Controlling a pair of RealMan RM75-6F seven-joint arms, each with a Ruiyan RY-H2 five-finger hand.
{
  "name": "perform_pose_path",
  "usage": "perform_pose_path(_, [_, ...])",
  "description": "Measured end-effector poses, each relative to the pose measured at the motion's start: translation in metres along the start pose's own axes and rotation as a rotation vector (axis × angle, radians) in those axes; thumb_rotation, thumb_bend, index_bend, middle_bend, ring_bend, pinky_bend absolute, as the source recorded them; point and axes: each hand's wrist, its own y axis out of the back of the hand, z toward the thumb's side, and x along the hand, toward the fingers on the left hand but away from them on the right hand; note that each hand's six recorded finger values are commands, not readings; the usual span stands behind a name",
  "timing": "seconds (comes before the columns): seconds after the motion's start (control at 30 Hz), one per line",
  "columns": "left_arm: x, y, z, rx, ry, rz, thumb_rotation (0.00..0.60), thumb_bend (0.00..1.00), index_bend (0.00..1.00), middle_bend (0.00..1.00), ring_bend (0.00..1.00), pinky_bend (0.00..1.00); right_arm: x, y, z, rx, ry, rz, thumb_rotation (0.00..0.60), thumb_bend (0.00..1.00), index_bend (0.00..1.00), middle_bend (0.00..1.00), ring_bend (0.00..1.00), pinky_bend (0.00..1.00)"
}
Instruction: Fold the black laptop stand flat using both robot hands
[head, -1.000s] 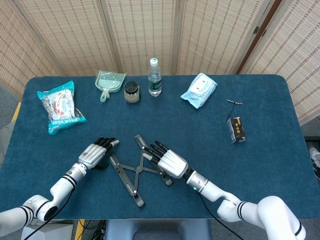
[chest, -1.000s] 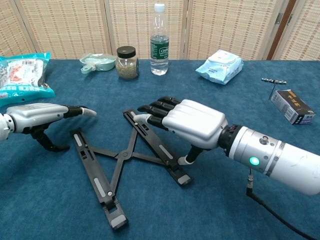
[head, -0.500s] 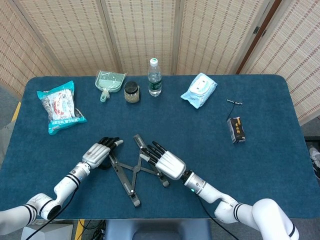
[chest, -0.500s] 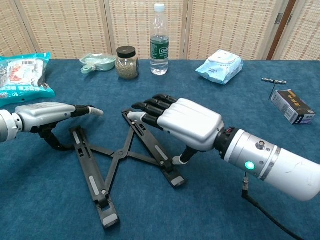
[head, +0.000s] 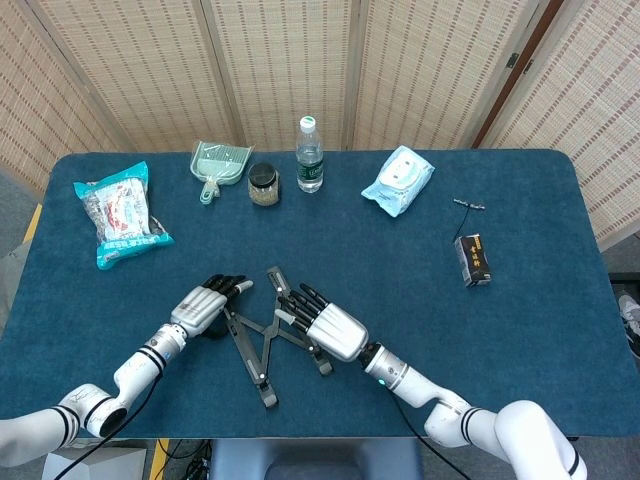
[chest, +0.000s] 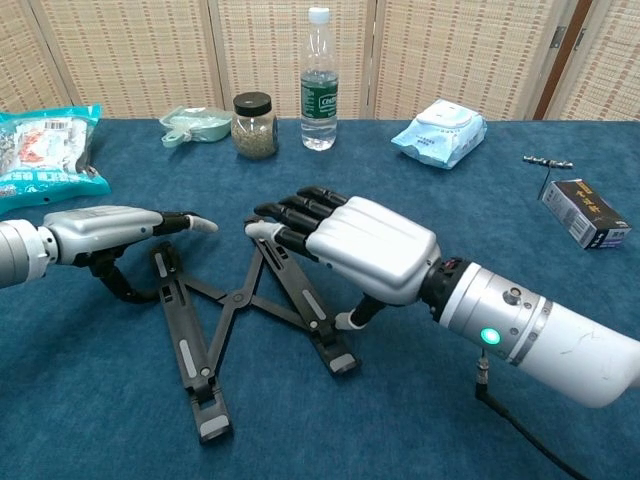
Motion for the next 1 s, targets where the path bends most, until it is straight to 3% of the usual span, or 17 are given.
perform_pose_path(1.0, [0.012,0.007,0.033,0.130,-0.101,-0.028,0.600,0.33,0.00,0.00,0.00,0.00,-0.015,0.005,0.008,-0.029,-0.005,-0.049,0.600,0.00,0.00,0.00,0.00,0.00])
